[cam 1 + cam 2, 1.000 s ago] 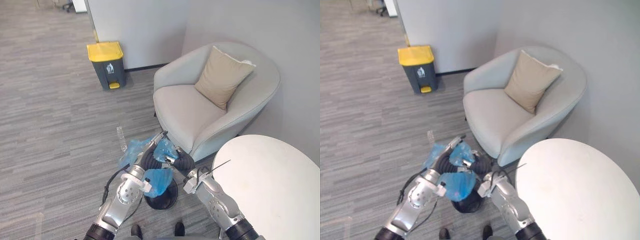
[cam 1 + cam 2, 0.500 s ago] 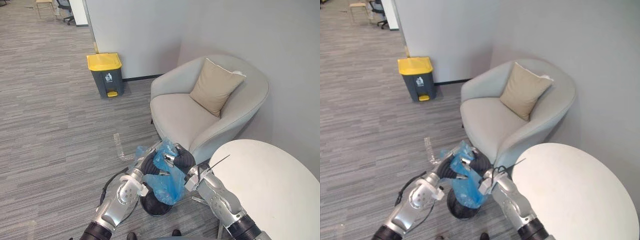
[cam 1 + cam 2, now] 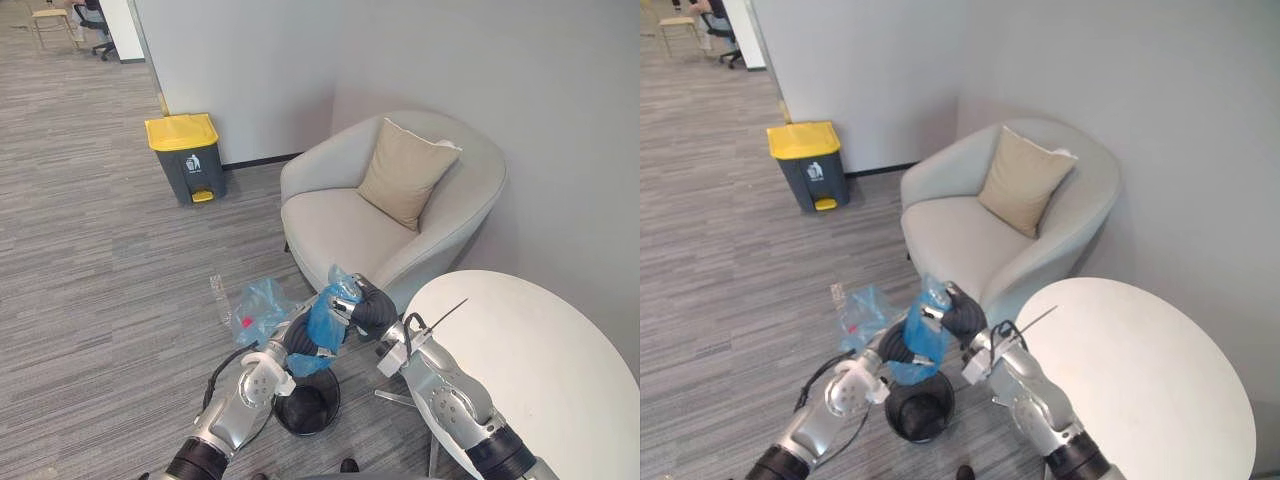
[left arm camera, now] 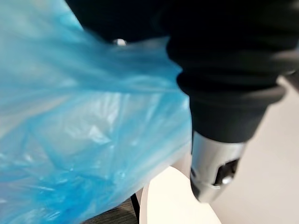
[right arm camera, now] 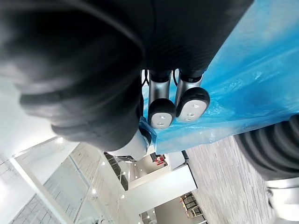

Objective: Gather rubbish on tea table into small bin, then transfer packed bag to large trash can.

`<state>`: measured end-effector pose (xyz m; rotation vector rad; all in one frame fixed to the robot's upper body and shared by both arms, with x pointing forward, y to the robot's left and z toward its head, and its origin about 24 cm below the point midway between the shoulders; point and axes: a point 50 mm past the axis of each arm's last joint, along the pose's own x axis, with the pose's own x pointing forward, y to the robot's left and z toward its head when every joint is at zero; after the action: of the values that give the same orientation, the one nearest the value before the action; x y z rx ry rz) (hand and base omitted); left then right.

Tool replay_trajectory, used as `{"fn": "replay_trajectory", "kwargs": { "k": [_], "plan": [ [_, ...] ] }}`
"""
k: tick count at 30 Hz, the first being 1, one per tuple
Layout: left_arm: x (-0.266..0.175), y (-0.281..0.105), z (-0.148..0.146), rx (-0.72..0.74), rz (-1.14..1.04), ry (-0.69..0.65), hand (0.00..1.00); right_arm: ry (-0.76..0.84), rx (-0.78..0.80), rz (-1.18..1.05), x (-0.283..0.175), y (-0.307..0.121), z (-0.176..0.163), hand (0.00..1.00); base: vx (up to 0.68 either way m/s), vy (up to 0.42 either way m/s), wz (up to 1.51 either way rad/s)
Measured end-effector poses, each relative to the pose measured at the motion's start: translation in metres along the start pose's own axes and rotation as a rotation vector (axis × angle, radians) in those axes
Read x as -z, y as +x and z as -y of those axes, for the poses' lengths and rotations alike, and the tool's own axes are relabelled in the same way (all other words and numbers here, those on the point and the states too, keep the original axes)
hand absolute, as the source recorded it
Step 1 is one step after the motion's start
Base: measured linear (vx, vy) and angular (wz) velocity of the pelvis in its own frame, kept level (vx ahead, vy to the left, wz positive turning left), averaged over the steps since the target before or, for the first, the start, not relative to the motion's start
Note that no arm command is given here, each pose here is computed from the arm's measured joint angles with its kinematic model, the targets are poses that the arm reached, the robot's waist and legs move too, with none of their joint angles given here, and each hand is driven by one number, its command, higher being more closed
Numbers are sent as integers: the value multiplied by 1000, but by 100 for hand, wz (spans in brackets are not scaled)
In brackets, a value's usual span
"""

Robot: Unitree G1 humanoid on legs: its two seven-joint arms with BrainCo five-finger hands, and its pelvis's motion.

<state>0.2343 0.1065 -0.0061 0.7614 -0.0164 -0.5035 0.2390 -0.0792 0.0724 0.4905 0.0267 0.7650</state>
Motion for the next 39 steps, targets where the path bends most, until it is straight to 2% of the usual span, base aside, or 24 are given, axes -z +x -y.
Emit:
{"fn": "replay_trajectory", "kwargs": {
  "k": [5, 6, 15, 23, 30, 31, 39],
  "plan": [
    [5, 2, 15, 25, -42, 4, 0, 38, -72, 21, -3, 5, -16, 100, 0, 0, 0],
    [5, 3, 19, 32, -49, 10, 100, 54, -88, 18, -2, 6, -19, 100, 19, 1, -3],
    [4, 7, 30, 55, -76, 27, 100, 135, -119, 28, 1, 11, -28, 100, 15, 3, -8],
    [0, 9, 27, -4, -72, -124, 100, 163, -138, 52, -3, 14, -32, 100, 2, 0, -1],
    [-4, 9, 12, -97, -53, -211, 100, 171, -147, 105, -8, 18, -36, 100, -1, 5, -7],
    [-4, 9, 11, -107, -48, -223, 100, 163, -142, 109, -8, 18, -35, 0, 0, 0, 0],
    [-8, 4, -7, -218, -25, -282, 100, 75, 11, 102, 0, -3, -14, 0, 0, 0, 0]
  ]
}}
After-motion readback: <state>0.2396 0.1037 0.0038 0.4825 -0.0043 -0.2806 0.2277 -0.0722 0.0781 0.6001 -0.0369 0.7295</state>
